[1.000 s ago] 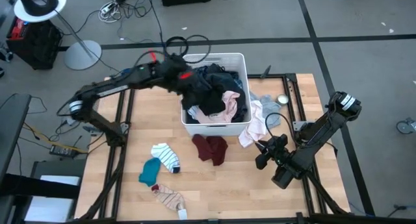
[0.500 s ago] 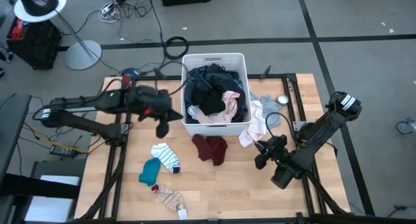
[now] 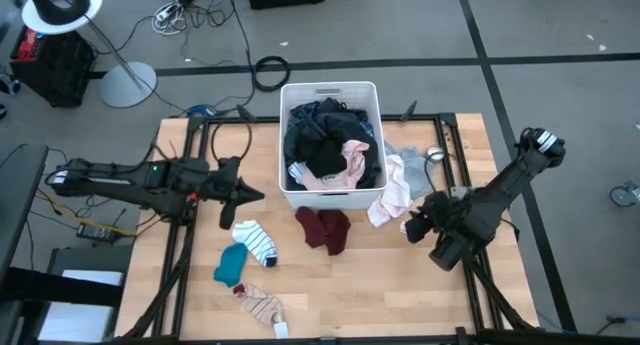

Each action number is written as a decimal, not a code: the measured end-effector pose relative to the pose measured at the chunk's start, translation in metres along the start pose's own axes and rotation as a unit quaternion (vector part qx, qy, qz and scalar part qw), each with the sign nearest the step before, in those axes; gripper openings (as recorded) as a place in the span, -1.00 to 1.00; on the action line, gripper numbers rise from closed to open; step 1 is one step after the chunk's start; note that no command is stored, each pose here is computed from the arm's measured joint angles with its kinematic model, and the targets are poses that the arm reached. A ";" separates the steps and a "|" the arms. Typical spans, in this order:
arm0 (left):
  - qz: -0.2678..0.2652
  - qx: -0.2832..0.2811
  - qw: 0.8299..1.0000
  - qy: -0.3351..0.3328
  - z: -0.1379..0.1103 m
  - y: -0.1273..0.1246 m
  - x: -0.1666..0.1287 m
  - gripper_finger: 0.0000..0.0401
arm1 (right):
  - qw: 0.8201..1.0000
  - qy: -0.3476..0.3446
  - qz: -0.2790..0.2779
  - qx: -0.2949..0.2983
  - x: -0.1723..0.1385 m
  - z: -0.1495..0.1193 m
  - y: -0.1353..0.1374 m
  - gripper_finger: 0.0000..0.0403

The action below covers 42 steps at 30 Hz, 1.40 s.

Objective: Sort clothes
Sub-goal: Put the pink underwear into the laundry bin

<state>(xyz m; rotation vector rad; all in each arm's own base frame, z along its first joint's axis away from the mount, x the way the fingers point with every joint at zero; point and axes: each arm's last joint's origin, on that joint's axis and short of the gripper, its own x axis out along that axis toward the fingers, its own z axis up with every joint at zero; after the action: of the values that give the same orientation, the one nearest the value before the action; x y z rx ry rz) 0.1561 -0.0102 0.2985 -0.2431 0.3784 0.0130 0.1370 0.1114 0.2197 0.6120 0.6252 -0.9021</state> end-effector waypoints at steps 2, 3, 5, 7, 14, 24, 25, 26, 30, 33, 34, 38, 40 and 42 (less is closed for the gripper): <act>-0.015 0.002 1.000 -0.018 -0.011 0.000 -0.001 -0.99 | 1.000 0.018 -0.017 0.005 -0.003 0.008 -0.008 -0.26; -0.021 0.001 0.999 -0.025 -0.017 0.000 -0.001 -0.99 | 0.999 0.028 -0.032 0.016 -0.004 0.013 -0.013 -0.23; -0.035 -0.002 0.999 -0.036 -0.027 0.000 0.000 -0.99 | 0.996 0.045 -0.073 0.041 -0.006 0.022 -0.025 -0.16; -0.048 0.000 0.998 -0.049 -0.037 0.000 -0.001 -0.99 | 0.991 0.048 -0.111 0.050 -0.007 0.032 -0.035 -0.09; -0.064 0.014 0.996 -0.057 -0.059 0.003 -0.005 -0.99 | 0.983 0.043 -0.164 0.070 -0.001 0.056 -0.051 0.09; -0.060 0.129 0.988 -0.067 -0.060 0.003 -0.008 -0.99 | 0.972 0.072 -0.194 0.110 0.028 0.078 -0.056 0.09; -0.060 0.130 0.988 -0.064 -0.061 0.004 -0.008 -0.99 | 0.973 0.073 -0.186 0.115 0.033 0.079 -0.055 0.09; -0.059 0.129 0.988 -0.057 -0.062 0.004 -0.008 -0.99 | 0.974 0.077 -0.177 0.119 0.039 0.080 -0.054 0.08; -0.061 0.117 0.991 -0.040 -0.065 0.005 -0.008 -0.99 | 0.979 0.100 -0.136 0.113 0.063 0.078 -0.051 0.08; -0.082 0.117 0.989 -0.035 -0.066 0.003 -0.008 -0.99 | 0.986 0.111 -0.082 0.089 0.080 0.074 -0.045 0.08; -0.090 0.117 0.989 -0.033 -0.066 0.003 -0.008 -0.99 | 0.988 0.116 -0.064 0.081 0.085 0.073 -0.043 0.07; -0.115 0.117 0.986 -0.029 -0.066 0.002 -0.008 -0.99 | 0.987 0.144 -0.037 0.065 0.103 0.063 -0.039 0.04; -0.120 0.117 0.985 -0.028 -0.066 0.001 -0.008 -0.99 | 0.984 0.166 -0.036 0.060 0.113 0.055 -0.039 0.01; -0.120 0.117 0.985 -0.028 -0.066 0.001 -0.008 -0.99 | 0.980 0.189 -0.046 0.050 0.122 0.047 -0.040 -0.04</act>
<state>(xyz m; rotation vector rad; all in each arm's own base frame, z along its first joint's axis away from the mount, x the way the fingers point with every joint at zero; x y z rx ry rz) 0.1243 -0.0244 0.2416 -0.0535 0.2902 -0.2599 0.1717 -0.0034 0.1554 0.8613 0.9585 -0.9142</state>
